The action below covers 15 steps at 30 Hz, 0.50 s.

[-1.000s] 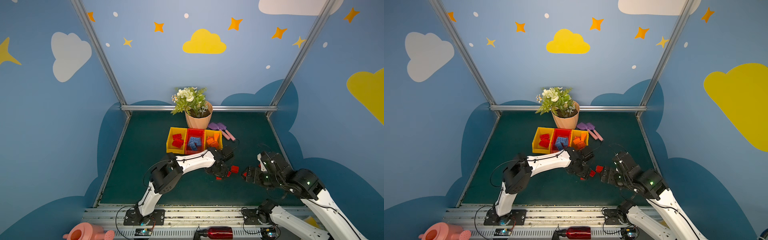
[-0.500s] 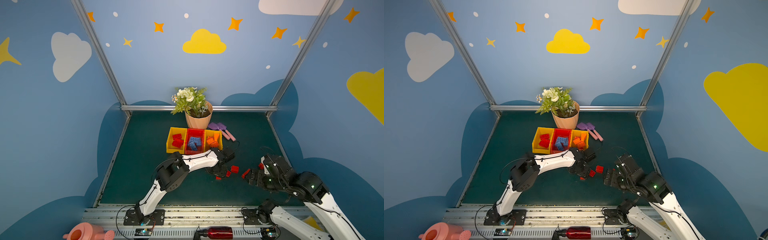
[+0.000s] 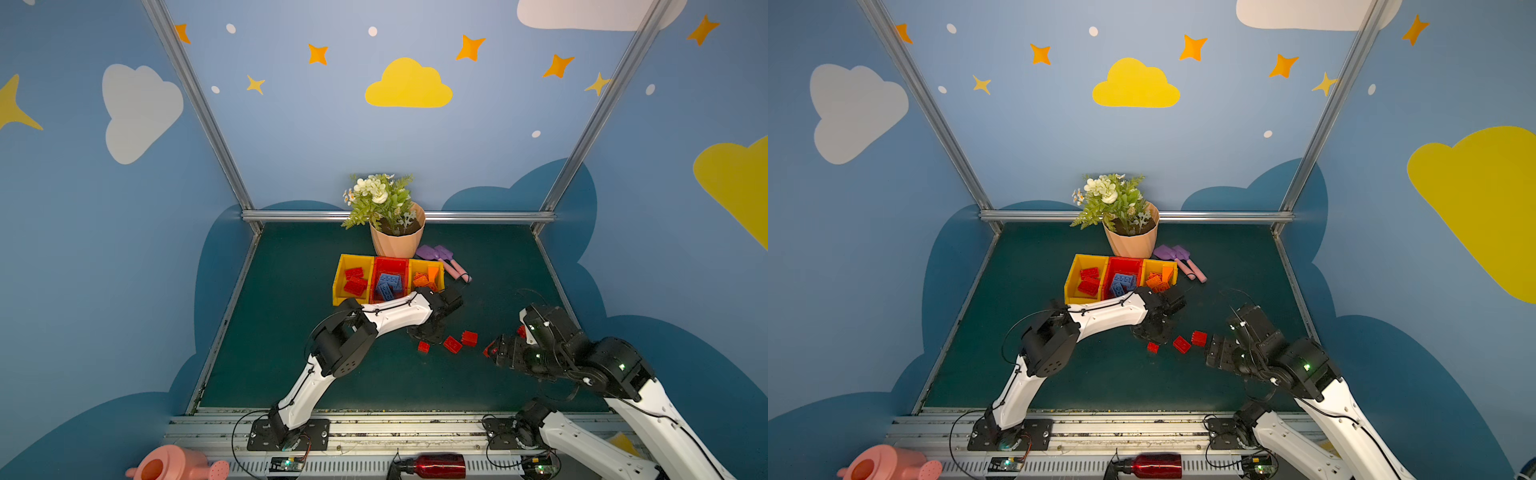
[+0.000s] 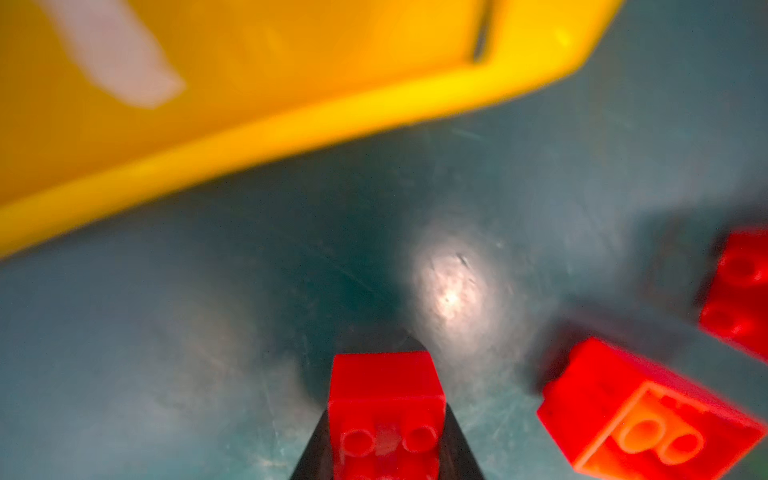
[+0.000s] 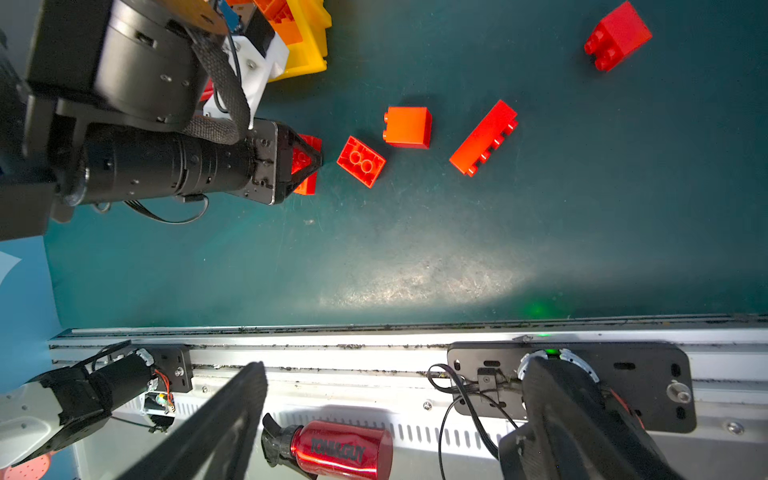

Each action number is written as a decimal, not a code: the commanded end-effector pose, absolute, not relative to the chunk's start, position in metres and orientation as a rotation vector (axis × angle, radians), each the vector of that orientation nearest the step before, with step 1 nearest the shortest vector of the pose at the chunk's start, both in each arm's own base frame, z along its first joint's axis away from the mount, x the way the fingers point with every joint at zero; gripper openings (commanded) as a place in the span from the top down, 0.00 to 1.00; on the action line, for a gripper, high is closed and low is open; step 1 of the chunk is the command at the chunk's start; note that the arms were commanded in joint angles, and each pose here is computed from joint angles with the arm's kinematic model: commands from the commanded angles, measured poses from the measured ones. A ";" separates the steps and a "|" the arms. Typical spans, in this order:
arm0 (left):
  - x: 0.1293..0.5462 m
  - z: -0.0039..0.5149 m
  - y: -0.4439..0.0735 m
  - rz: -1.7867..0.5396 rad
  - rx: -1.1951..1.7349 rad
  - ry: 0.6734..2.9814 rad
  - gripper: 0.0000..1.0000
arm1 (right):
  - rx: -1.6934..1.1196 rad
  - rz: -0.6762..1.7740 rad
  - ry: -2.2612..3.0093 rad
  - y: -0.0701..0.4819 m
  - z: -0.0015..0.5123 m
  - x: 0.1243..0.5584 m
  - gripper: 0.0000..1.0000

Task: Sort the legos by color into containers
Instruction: 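Carry the red 2x2 brick with the left gripper into the yellow bin and open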

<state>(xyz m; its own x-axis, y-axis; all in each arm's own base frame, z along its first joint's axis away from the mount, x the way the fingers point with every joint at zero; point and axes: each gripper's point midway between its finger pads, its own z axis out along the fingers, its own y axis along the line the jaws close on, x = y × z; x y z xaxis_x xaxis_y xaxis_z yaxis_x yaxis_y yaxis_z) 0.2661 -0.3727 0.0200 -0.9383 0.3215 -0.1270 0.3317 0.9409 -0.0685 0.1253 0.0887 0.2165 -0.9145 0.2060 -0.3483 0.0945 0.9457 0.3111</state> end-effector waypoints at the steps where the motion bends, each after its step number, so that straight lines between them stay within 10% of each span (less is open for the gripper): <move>1: 0.267 0.020 -0.358 -0.052 0.503 2.998 0.85 | 0.187 0.405 2.678 0.091 0.227 0.135 0.06; 15: 0.329 0.120 -0.251 0.043 0.240 2.856 0.88 | 0.062 0.487 2.679 0.131 0.231 0.176 0.06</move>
<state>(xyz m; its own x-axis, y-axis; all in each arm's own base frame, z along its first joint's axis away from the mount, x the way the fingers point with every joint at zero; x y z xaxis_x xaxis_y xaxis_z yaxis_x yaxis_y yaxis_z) 0.3142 -0.2910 0.0944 -0.9521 0.2003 -0.2310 0.2069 0.9783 -0.0045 0.1635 0.1178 0.2160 -0.9266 0.1399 -0.3492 0.0297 0.9526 0.3028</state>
